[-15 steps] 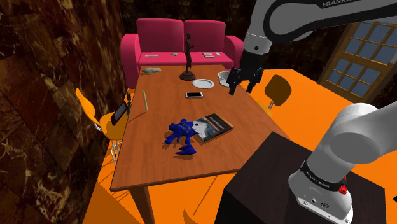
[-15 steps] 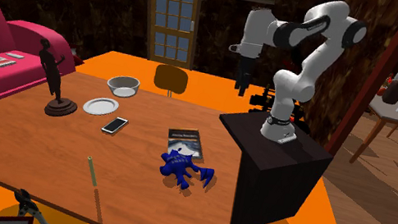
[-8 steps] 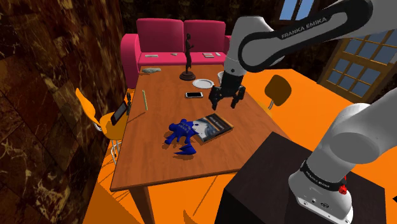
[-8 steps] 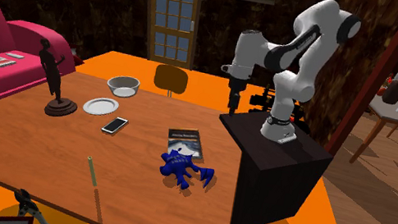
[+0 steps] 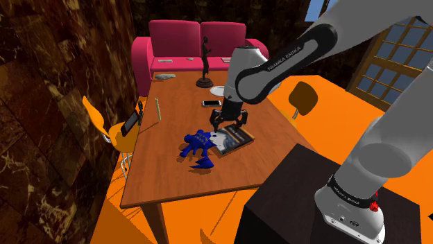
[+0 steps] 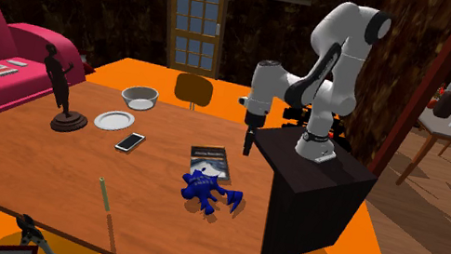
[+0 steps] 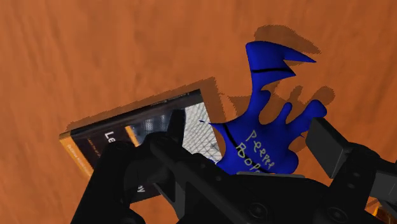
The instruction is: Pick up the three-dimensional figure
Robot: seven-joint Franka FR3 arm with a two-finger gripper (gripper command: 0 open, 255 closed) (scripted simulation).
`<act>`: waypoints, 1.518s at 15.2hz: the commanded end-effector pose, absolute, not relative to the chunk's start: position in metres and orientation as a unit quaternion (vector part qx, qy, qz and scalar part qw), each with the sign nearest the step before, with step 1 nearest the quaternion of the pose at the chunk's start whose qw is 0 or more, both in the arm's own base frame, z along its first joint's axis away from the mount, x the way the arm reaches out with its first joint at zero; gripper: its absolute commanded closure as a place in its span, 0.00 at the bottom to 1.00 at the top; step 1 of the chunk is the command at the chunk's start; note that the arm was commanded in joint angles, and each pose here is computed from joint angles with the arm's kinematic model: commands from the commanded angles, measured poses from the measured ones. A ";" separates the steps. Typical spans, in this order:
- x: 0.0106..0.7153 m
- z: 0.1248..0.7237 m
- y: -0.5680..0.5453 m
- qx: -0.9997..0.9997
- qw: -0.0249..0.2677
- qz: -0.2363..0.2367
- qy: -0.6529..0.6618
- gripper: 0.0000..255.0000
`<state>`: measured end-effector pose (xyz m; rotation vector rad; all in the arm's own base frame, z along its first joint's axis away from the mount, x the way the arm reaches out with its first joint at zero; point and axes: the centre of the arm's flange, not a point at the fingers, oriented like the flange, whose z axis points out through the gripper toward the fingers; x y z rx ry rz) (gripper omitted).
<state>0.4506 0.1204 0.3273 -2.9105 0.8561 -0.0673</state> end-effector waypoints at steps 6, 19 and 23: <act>0.497 0.251 0.144 -0.939 0.057 -0.021 0.338 0.00; 0.537 0.154 0.159 -0.922 0.058 -0.020 0.381 0.00; 0.537 0.151 0.160 -0.922 0.058 -0.020 0.381 1.00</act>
